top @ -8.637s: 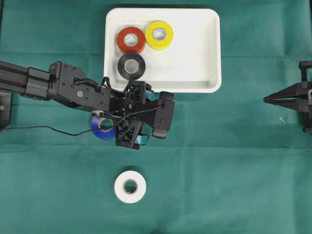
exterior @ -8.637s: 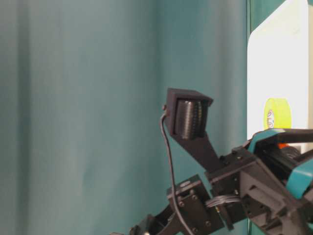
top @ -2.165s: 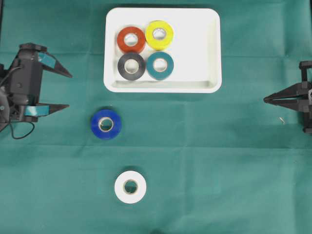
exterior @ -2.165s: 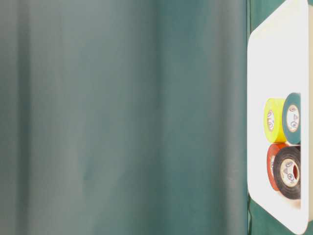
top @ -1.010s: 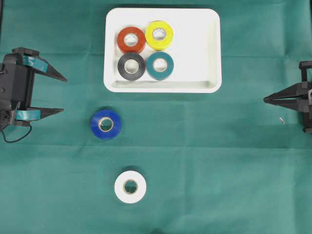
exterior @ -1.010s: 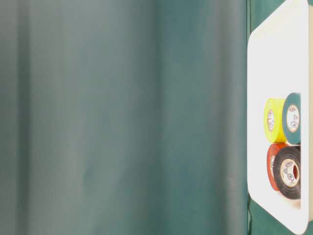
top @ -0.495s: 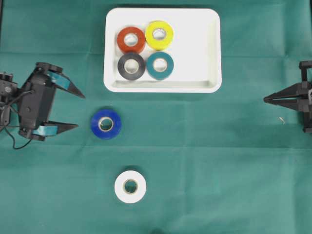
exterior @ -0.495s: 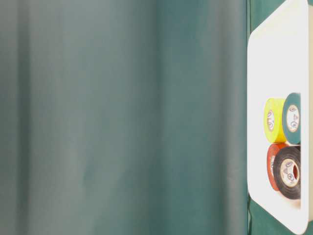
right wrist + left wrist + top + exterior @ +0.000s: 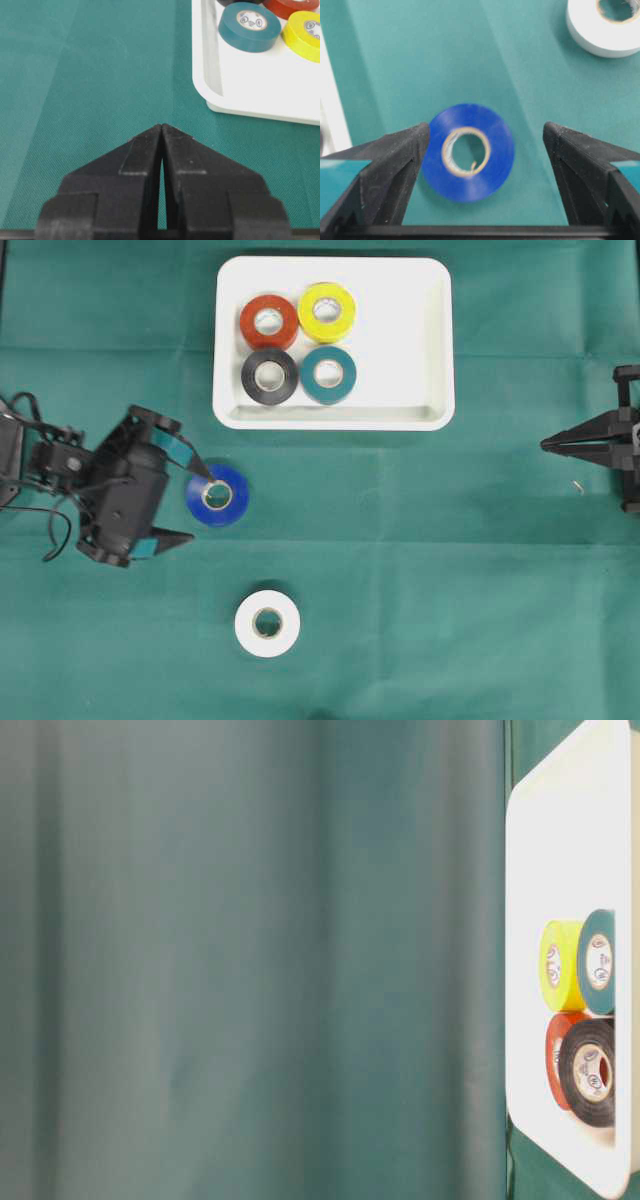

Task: Put the tape into the white case with the left arm.
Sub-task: 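Move the left gripper past the blue roll toward the white roll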

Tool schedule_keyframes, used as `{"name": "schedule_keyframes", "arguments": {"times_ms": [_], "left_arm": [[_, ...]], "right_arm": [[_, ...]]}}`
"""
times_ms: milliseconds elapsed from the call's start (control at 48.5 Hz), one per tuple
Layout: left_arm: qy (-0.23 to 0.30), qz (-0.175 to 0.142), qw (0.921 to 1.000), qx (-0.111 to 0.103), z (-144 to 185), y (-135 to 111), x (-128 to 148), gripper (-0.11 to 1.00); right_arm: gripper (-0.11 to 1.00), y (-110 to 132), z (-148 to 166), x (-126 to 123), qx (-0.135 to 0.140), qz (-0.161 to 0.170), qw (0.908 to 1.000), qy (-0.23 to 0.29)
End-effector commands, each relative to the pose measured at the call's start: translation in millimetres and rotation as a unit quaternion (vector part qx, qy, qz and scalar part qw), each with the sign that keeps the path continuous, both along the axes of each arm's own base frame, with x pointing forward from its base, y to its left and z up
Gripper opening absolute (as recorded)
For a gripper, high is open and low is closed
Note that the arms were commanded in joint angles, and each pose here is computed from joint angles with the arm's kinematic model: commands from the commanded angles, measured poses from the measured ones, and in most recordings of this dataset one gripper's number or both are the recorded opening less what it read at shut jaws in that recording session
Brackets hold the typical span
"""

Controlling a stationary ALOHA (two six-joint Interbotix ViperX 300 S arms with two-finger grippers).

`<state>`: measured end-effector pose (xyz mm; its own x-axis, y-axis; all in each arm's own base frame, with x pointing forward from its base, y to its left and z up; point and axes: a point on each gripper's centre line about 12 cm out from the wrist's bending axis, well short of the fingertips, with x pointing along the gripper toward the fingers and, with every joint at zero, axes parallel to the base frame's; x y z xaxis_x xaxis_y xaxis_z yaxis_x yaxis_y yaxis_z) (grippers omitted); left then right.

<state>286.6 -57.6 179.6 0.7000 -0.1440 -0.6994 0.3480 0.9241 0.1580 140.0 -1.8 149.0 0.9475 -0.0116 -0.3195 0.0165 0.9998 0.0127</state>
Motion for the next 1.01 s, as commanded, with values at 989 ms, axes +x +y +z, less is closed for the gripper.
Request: {"name": "schedule_keyframes", "arguments": {"times_ms": [989], "left_arm": [[0.021, -0.083, 0.9963, 0.006, -31, -89, 98, 0.97]], "right_arm": [[-0.09, 0, 4, 2, 0.001, 0.0, 1.0, -0.007]]}}
